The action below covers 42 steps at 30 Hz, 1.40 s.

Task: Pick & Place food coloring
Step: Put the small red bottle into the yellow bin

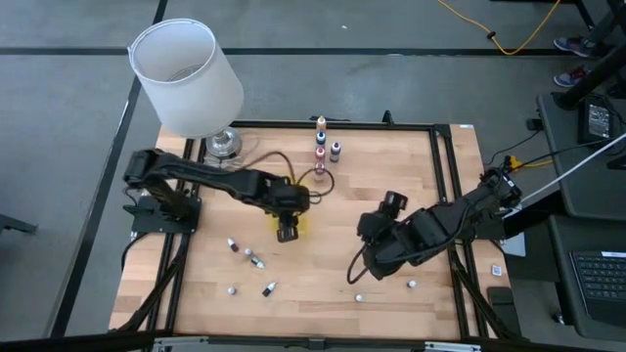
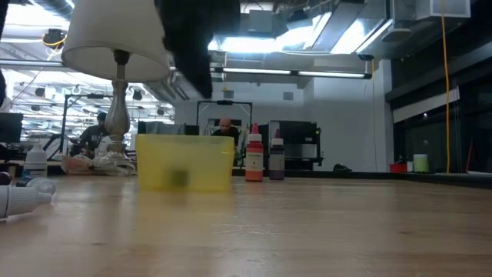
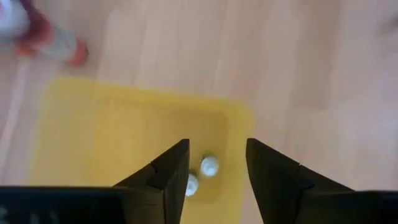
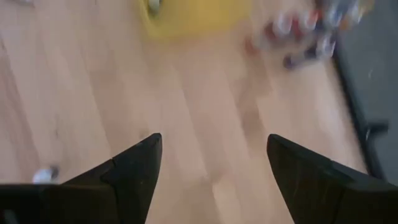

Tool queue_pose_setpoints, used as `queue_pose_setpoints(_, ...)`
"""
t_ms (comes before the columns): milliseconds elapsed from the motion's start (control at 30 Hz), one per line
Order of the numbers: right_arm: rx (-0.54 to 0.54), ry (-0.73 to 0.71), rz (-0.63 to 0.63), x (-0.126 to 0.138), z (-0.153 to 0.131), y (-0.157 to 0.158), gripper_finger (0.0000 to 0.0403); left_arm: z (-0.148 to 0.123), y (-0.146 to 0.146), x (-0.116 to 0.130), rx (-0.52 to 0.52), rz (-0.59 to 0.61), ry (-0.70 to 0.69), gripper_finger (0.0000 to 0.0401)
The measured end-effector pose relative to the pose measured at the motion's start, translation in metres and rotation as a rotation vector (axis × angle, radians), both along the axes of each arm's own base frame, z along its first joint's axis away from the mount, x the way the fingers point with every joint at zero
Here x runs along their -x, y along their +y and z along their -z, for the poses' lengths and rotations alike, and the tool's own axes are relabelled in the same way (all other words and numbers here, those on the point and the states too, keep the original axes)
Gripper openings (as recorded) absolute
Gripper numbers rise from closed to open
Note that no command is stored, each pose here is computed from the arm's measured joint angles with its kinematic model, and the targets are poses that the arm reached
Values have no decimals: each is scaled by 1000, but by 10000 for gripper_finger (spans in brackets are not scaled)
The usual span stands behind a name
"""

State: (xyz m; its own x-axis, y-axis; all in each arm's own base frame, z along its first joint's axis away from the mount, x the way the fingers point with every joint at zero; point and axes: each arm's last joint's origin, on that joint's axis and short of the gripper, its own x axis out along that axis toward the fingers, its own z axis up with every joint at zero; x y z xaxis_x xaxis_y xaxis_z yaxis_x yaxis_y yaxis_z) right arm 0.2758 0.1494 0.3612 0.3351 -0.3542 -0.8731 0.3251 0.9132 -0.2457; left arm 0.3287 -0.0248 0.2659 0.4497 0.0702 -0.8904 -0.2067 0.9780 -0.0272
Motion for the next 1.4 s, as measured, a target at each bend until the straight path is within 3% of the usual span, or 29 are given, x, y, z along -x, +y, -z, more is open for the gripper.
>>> queue_pose_setpoints(100, -77, -22, 55, 8, 1, 10, 291, -29, -1, 11, 44, 5, -142, 155)
queue_pose_setpoints(267, -164, -70, 249, 30, 6, 15, 291, -76, -5, 31, 76, 27, -398, 155)
queue_pose_setpoints(533, -191, 44, 571, 60, 56, 5, 291, -126, -9, 61, 80, 112, -687, 155)
queue_pose_setpoints(667, -170, 100, 715, 77, 85, -2, 291, -137, -8, 73, 100, 142, -733, 154)
queue_pose_setpoints(933, -275, 35, 950, 107, 127, -12, 291, -145, -7, 84, 110, 151, -767, 156)
queue_pose_setpoints(1133, -338, -24, 1018, 116, 146, -2, 291, -143, -9, 84, 147, 197, -747, 157)
queue_pose_setpoints(1400, -307, -36, 1058, 125, 156, 14, 291, -139, -8, 86, 143, 195, -700, 157)
